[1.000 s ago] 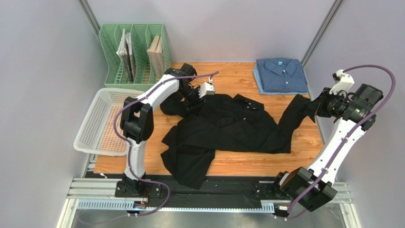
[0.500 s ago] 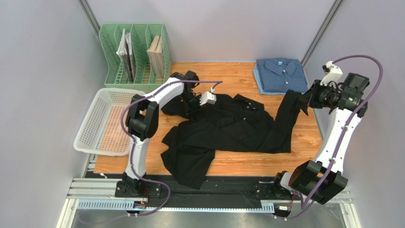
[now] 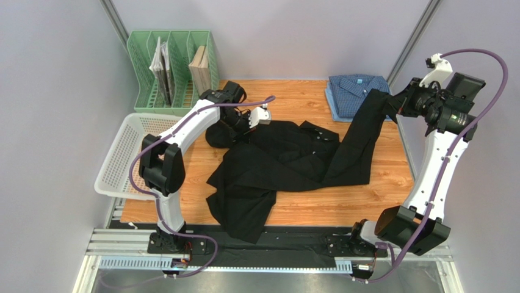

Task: Fold and stack the long sleeve shirts
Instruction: Flatten the shirt out

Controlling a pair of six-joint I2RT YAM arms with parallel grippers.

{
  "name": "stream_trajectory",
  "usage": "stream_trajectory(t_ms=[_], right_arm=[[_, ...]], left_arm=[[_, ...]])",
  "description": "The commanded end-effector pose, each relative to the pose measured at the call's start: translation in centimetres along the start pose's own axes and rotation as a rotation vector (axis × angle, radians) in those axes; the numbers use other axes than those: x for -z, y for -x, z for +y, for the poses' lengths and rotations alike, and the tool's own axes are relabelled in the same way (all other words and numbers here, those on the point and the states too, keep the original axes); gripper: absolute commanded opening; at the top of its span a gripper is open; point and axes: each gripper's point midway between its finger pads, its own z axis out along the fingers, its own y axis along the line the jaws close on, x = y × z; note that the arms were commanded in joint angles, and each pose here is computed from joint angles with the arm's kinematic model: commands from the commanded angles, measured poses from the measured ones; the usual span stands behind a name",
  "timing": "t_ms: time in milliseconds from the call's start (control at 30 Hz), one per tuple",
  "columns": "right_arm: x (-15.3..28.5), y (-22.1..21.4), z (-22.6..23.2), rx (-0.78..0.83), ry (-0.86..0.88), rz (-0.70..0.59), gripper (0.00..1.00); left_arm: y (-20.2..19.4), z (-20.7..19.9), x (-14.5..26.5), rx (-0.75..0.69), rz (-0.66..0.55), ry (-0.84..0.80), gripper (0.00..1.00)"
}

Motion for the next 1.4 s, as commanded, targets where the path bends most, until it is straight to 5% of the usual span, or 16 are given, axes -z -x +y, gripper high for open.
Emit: stream_trajectory(t_ms=[0,200,333,533,800,933,1100,1133,1167,1267,1367], right_arm=[[0.9,1.8,0.9,0.01,0.004,-0.066,0.0],[2.5,6.7,1.5,0.027,-0.035,-0.214,0.0],[4.9,14.6,3.6,0.014,0.004,-0.419,0.0],[5.3,18.1,6.4,-0.059,0.16,-0.416,0.0],[-1.3,1.5,10.5,0.034,0.31,-0.062,0.0],[2.1,-5.6,14.4,0.343,0.418,-0.026,0.0],[2.1,-18.3,15.9,0.543,0.483,0.201,0.0],[1.3,-21.9,14.9,0.562,0.47,0.284,0.06],[1.6,-23.7,15.7,0.63,0.523,0.316,0.38],[2.0,-25.2,15.1,0.668,0.526,0.391,0.91],[1.4,-21.9,14.2,0.626,0.443,0.371,0.94]], left_arm=[[1.1,0.5,1.1,-0.001,-0.029,0.028,0.0],[6.7,1.5,8.5,0.119,-0.238,0.202,0.0],[10.9,3.1,16.3,0.174,-0.407,0.39,0.0],[13.5,0.8,21.7,0.126,-0.483,0.451,0.0],[7.6,-2.6,18.3,0.158,-0.395,0.43,0.0],[2.8,-2.1,14.4,0.29,-0.3,0.398,0.0],[-0.3,0.1,11.6,0.426,-0.267,0.358,0.0],[-0.6,0.5,11.3,0.441,-0.262,0.35,0.0],[-0.9,0.7,11.1,0.45,-0.26,0.343,0.0],[-1.8,1.4,10.6,0.454,-0.239,0.327,0.0],[-2.5,1.6,10.4,0.458,-0.221,0.327,0.0]])
